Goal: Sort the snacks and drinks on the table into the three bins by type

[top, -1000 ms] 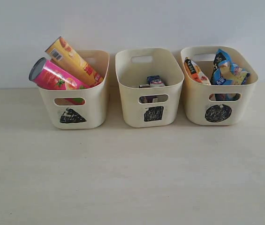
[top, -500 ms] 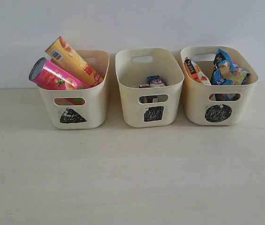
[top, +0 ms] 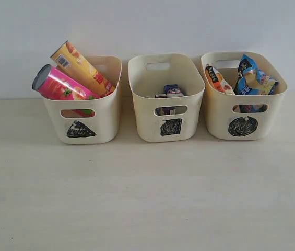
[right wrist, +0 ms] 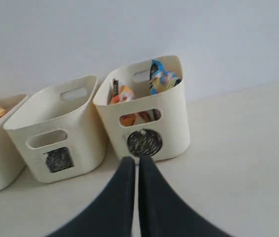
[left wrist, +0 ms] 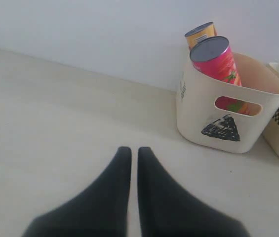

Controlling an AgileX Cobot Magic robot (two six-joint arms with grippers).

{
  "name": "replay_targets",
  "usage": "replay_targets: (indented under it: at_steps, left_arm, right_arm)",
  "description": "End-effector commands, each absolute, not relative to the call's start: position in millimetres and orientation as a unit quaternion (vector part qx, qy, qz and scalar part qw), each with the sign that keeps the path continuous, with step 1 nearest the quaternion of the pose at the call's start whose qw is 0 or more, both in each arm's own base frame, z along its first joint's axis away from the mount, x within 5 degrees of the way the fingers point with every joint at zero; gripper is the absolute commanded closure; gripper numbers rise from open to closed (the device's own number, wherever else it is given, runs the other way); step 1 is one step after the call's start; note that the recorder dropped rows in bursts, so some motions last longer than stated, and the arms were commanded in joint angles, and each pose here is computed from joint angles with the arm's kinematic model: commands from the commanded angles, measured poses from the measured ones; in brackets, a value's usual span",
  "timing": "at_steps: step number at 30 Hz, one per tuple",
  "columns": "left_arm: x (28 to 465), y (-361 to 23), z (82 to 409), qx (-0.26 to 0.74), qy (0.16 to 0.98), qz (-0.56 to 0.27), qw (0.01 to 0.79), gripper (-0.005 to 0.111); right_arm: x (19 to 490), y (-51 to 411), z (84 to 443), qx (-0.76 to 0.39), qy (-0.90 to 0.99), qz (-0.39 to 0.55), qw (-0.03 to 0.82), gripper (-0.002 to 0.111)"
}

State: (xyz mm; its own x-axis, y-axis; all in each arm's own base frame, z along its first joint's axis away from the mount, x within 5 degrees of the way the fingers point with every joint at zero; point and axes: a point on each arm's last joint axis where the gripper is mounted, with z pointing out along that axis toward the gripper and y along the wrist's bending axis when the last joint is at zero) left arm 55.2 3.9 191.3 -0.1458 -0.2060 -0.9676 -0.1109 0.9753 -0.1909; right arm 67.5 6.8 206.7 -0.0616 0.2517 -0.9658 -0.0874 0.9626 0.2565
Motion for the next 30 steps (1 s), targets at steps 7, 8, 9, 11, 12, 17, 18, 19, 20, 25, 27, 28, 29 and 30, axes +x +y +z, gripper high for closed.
replay_targets:
  at_steps: [7, 8, 9, 11, 12, 17, 18, 19, 20, 25, 27, 28, 29, 30]
  left_arm:
    - [55, 4, 190, -0.103, 0.756, -0.033, 0.645, 0.102]
    - [55, 4, 190, -0.103, 0.756, -0.033, 0.645, 0.102]
    - [55, 4, 190, -0.103, 0.756, -0.033, 0.645, 0.102]
    - [55, 4, 190, -0.103, 0.756, -0.033, 0.645, 0.102]
    - [55, 4, 190, -0.103, 0.756, -0.033, 0.645, 0.102]
    - [55, 4, 190, -0.103, 0.756, -0.033, 0.645, 0.102]
    - [55, 4, 190, -0.103, 0.757, -0.033, 0.644, 0.102]
    - [55, 4, 190, -0.103, 0.757, -0.033, 0.644, 0.102]
    - [55, 4, 190, -0.103, 0.757, -0.033, 0.644, 0.102]
    - [55, 4, 190, -0.103, 0.757, -0.033, 0.644, 0.102]
    - [55, 4, 190, -0.103, 0.757, -0.033, 0.644, 0.102]
    - [55, 4, 190, -0.103, 0.756, -0.033, 0.645, 0.102]
    - [55, 4, 190, -0.103, 0.756, -0.033, 0.645, 0.102]
    - [55, 4, 190, -0.103, 0.756, -0.033, 0.645, 0.102]
  right_arm:
    - [55, 8, 191, -0.034, 0.760, 0.033, 0.648, 0.108]
    - [54, 9, 188, -0.040, 0.771, 0.033, 0.635, 0.108]
    - [54, 9, 185, -0.047, 0.780, 0.030, 0.624, 0.108]
    - [53, 9, 183, -0.058, 0.786, 0.019, 0.615, 0.108]
    - [53, 8, 183, -0.061, 0.786, 0.016, 0.615, 0.108]
    - [53, 8, 183, -0.057, 0.787, 0.016, 0.615, 0.108]
    - [53, 8, 183, -0.057, 0.787, 0.017, 0.615, 0.108]
    - [53, 8, 183, -0.057, 0.787, 0.017, 0.615, 0.108]
    - [53, 8, 183, -0.057, 0.787, 0.017, 0.615, 0.108]
    - [53, 8, 183, -0.057, 0.787, 0.017, 0.615, 0.108]
    - [53, 8, 183, -0.056, 0.786, 0.017, 0.615, 0.108]
    - [53, 8, 183, -0.056, 0.786, 0.017, 0.615, 0.108]
    - [53, 8, 183, -0.056, 0.786, 0.017, 0.615, 0.108]
    - [53, 8, 183, -0.056, 0.786, 0.017, 0.615, 0.108]
